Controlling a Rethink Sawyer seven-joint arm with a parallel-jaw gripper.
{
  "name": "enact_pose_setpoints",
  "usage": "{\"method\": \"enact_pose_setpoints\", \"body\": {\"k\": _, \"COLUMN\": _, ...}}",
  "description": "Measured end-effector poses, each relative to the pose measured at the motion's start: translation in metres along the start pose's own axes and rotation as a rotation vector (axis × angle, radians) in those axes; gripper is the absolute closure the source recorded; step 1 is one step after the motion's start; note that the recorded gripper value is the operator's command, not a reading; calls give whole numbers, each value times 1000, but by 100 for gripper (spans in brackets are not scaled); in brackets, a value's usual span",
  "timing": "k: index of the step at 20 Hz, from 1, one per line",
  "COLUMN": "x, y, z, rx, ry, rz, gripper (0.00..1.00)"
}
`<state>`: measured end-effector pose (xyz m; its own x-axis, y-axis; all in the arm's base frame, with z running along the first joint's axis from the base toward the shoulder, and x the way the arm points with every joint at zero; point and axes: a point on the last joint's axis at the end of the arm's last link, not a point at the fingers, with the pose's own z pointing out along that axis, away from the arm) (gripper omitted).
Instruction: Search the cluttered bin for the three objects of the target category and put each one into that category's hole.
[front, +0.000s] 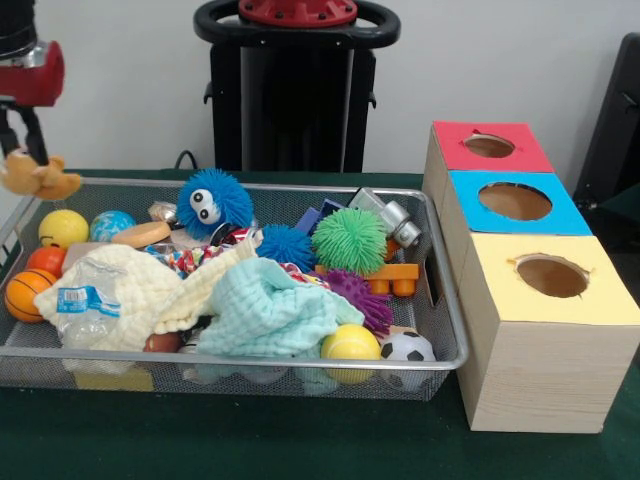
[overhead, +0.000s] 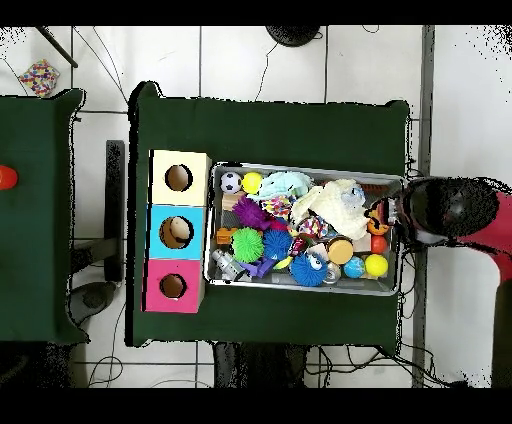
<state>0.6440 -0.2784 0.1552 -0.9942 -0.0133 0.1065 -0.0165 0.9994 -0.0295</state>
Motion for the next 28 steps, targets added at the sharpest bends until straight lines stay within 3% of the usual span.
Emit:
{"method": "enact_pose_setpoints", "body": {"k": 4, "x": 4, "y": 29, "z": -5, "rx": -12, "ry": 15, "rz": -32, "gripper": 100}}
{"method": "enact_pose_setpoints", "body": {"k": 10, "x": 12, "y": 104, "z": -9, "rx": -26, "ry": 45, "rz": -117, "gripper": 100}}
{"method": "enact_pose_setpoints", "body": {"k": 16, "x": 14, "y": 159, "z": -6, "rx": -34, "ry": 24, "rz": -164, "gripper": 100}}
{"method": "enact_pose_setpoints", "body": {"k": 17, "x": 16, "y": 181, "z": -4, "rx": -41, "ry": 14, "rz": -168, "gripper": 100}}
{"method": "enact_pose_setpoints", "body": {"k": 21, "x": 20, "y": 207, "z": -3, "rx": -49, "ry": 2, "rz": -159, "gripper": 100}}
{"method": "enact_pose_setpoints", "body": {"k": 28, "x": 43, "y": 254, "z": 0, "rx": -68, "ry": -4, "rz": -103, "gripper": 100}}
